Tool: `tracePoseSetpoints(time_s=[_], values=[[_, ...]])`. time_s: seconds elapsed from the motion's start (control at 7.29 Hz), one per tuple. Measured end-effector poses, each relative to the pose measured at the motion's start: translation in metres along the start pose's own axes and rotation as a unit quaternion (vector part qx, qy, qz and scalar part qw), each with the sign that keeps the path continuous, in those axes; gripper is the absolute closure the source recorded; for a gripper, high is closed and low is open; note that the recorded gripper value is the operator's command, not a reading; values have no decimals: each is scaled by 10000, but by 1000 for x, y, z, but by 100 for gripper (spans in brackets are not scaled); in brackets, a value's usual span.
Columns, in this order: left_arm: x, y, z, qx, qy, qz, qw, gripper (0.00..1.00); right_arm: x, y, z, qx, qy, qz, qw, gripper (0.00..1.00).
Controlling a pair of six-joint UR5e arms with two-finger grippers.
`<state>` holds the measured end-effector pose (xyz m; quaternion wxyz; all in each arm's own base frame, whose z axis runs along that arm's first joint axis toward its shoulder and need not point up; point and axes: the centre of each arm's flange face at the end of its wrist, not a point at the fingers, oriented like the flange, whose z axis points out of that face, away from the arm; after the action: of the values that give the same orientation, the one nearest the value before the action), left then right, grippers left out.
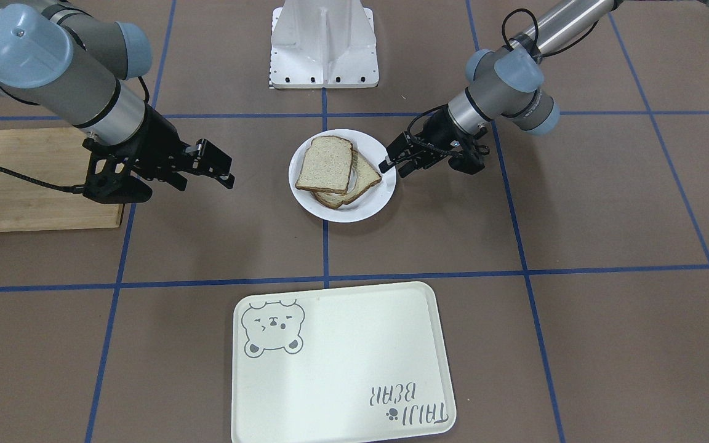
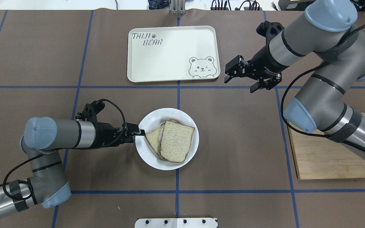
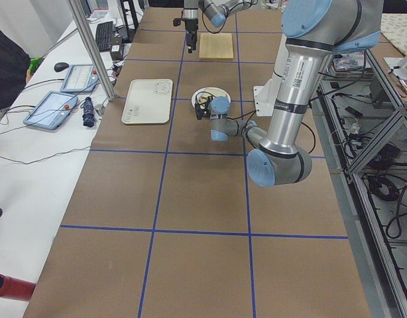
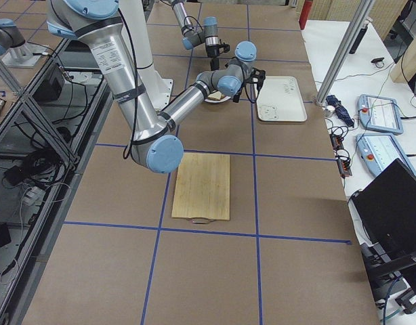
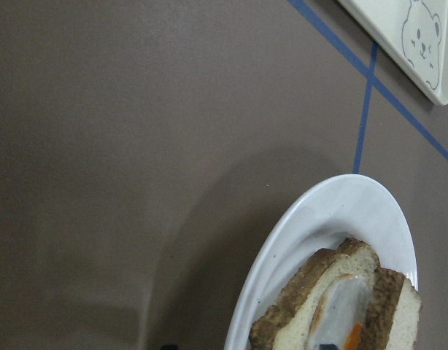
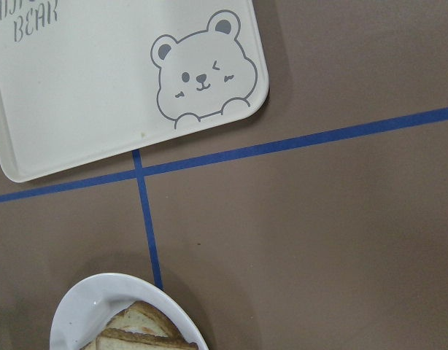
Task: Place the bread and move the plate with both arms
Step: 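Lower the left gripper to the plate rim nearest it and grasp it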
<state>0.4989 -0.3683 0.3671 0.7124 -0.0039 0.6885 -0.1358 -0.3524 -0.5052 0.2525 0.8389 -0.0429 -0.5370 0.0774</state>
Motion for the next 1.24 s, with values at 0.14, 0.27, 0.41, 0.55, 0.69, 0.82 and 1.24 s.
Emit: tracePoseSetpoints(time_s=[0.14, 0.27, 0.41, 0.55, 0.69, 0.82, 1.24], values=[[1, 2, 1, -20, 10, 5, 10000, 29, 1, 0, 1, -6, 7, 4, 10000, 0], [1, 6, 3, -52, 5, 7, 10000, 29, 1, 0, 2, -19, 14, 6, 10000, 0], [-1, 11, 5, -92, -9, 8, 10000, 31, 1, 1, 3, -29, 14, 6, 10000, 0], [0, 16, 8, -136, -4, 12, 9999, 33, 1, 1, 2, -31, 9, 2, 10000, 0], [2, 20, 9, -166, 10, 17, 9999, 41, 0, 1, 2, -37, 5, 0, 10000, 0], [1, 22, 10, -179, 8, 19, 9998, 46, 1, 1, 2, -52, 1, 4, 10000, 0], [2, 25, 13, -155, 18, 15, 9999, 82, 4, 1, 1, -84, 6, 28, 10000, 0]])
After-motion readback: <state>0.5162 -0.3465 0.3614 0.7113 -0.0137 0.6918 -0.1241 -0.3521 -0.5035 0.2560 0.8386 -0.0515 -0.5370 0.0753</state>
